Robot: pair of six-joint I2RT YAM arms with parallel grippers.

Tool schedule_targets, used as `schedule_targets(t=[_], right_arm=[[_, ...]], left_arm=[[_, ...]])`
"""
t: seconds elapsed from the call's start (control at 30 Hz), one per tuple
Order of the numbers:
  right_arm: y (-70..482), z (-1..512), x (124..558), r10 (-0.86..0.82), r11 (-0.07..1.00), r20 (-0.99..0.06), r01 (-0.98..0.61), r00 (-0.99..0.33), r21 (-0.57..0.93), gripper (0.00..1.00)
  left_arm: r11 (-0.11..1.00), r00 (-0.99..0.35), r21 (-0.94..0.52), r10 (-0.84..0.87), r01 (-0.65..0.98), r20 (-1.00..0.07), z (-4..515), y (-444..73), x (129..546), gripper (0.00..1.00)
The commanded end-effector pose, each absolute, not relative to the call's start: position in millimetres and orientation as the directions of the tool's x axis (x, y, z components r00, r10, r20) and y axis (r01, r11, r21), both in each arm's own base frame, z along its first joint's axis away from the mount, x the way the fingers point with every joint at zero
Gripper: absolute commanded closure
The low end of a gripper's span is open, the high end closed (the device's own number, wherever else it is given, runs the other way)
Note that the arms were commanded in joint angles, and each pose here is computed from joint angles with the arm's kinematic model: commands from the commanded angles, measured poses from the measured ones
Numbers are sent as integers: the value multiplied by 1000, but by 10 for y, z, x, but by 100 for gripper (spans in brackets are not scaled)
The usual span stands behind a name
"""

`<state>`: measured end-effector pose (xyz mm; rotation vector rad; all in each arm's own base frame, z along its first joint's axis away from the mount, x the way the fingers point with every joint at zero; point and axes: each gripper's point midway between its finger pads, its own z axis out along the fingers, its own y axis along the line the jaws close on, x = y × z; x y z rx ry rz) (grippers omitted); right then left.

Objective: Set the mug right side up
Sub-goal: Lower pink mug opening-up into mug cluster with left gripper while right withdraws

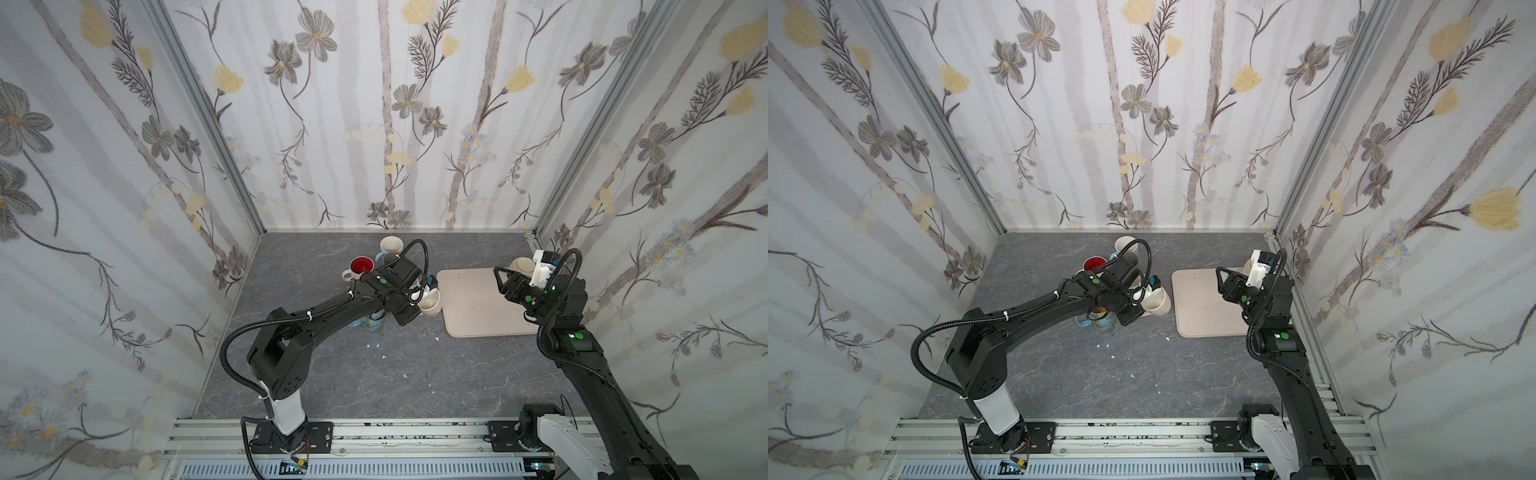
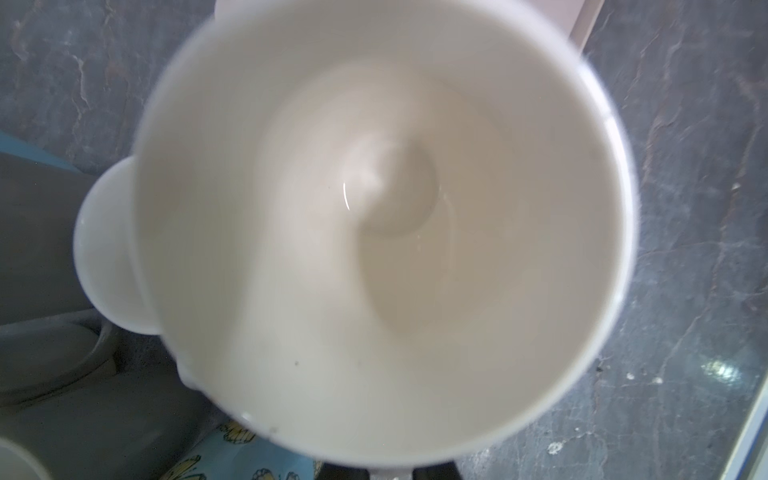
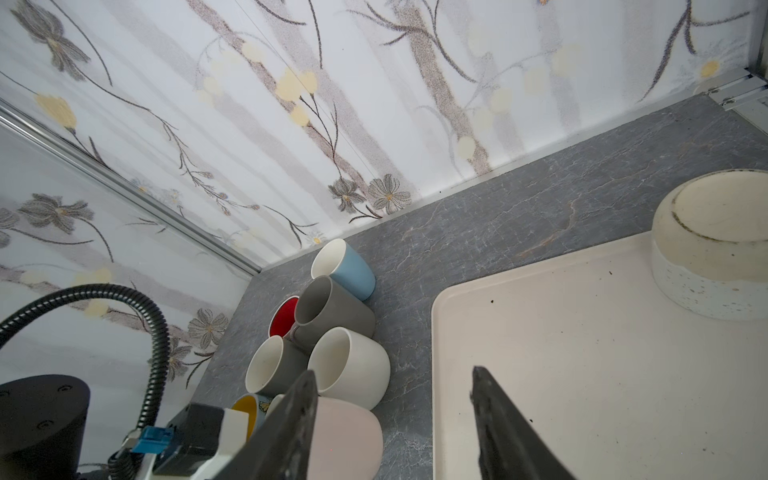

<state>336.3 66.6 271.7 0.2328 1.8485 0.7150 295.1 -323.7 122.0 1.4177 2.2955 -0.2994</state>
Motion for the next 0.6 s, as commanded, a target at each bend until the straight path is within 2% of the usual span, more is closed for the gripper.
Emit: schedule_targets(t=[0.0, 0.23, 0.43, 0.57], right_arm=[[668, 2765, 3383, 478, 794, -793, -200, -376, 574, 41], [557, 2636, 3453, 464, 817, -796, -159, -388, 554, 41], [221, 2480, 3730, 438, 879, -812, -3, -386, 476, 41], [-11, 2383, 3977, 390, 917, -826, 89, -407, 389, 38]], left_arm=[[441, -362, 136, 848, 887, -388, 1152, -3106, 3050, 100], [441, -369, 175, 868, 880, -333, 1027, -3042, 3114, 100], [433, -365, 198, 880, 879, -305, 960, -3012, 3158, 100], [430, -368, 197, 885, 881, -283, 899, -2996, 3157, 100]])
